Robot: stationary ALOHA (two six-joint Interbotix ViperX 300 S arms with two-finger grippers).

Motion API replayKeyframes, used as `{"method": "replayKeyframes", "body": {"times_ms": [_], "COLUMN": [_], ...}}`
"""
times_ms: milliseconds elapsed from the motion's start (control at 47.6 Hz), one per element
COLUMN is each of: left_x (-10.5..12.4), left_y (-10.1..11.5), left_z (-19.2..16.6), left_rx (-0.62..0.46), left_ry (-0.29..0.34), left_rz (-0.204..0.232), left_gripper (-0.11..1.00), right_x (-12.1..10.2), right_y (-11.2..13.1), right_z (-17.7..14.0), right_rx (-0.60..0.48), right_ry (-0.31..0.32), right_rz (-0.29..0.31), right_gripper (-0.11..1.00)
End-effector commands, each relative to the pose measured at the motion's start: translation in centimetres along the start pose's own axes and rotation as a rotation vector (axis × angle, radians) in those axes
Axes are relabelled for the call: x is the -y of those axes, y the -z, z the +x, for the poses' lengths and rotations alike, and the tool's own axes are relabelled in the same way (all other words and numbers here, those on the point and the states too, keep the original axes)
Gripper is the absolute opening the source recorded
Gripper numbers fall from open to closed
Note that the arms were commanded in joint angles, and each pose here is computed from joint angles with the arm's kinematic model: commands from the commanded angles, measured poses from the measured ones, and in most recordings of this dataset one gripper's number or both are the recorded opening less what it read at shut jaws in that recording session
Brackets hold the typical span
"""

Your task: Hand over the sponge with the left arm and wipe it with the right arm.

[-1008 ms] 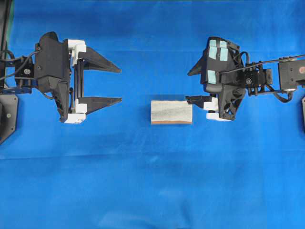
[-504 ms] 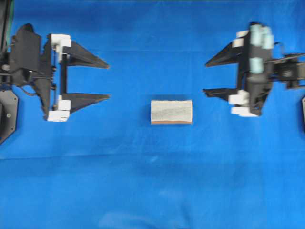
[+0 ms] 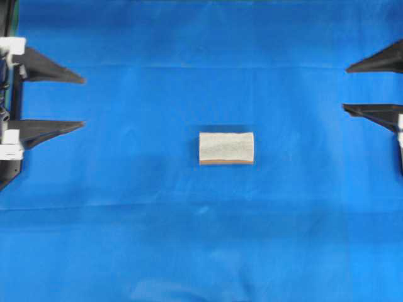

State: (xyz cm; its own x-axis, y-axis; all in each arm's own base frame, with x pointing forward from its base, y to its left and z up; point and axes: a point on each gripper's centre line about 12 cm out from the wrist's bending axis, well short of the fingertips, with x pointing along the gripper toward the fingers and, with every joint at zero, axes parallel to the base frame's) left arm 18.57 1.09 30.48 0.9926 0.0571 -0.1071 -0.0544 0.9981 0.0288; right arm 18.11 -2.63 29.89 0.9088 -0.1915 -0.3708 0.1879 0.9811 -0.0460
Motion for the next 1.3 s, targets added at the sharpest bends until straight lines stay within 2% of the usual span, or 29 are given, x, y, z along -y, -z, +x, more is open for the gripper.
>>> {"method": "replayKeyframes", "body": {"times_ms": [0, 168, 441, 630, 1282], "left_x": [0.0, 0.1, 0.2, 0.2, 0.2], "left_y": [0.4, 1.6, 3.5, 4.1, 4.1], "left_z": [-1.1, -3.1, -4.2, -4.3, -4.5], "left_rx": [0.017, 0.028, -0.075, -0.087, -0.083], "left_ry": [0.0, 0.001, 0.008, 0.009, 0.009], "left_rz": [0.005, 0.005, -0.01, -0.01, -0.01], "left_gripper": [0.81, 0.81, 0.81, 0.81, 0.81], "right_x": [0.2, 0.4, 0.2, 0.0, 0.1], "right_y": [0.4, 2.3, 5.2, 5.4, 5.3], "right_z": [-1.2, -1.9, -1.3, -1.2, -1.3], "right_rx": [0.033, 0.025, -0.013, -0.003, 0.005], "right_ry": [0.0, 0.007, -0.005, -0.016, -0.016], "right_rz": [0.013, 0.015, 0.021, 0.024, 0.027], "right_gripper": [0.71, 0.71, 0.71, 0.71, 0.71]}}
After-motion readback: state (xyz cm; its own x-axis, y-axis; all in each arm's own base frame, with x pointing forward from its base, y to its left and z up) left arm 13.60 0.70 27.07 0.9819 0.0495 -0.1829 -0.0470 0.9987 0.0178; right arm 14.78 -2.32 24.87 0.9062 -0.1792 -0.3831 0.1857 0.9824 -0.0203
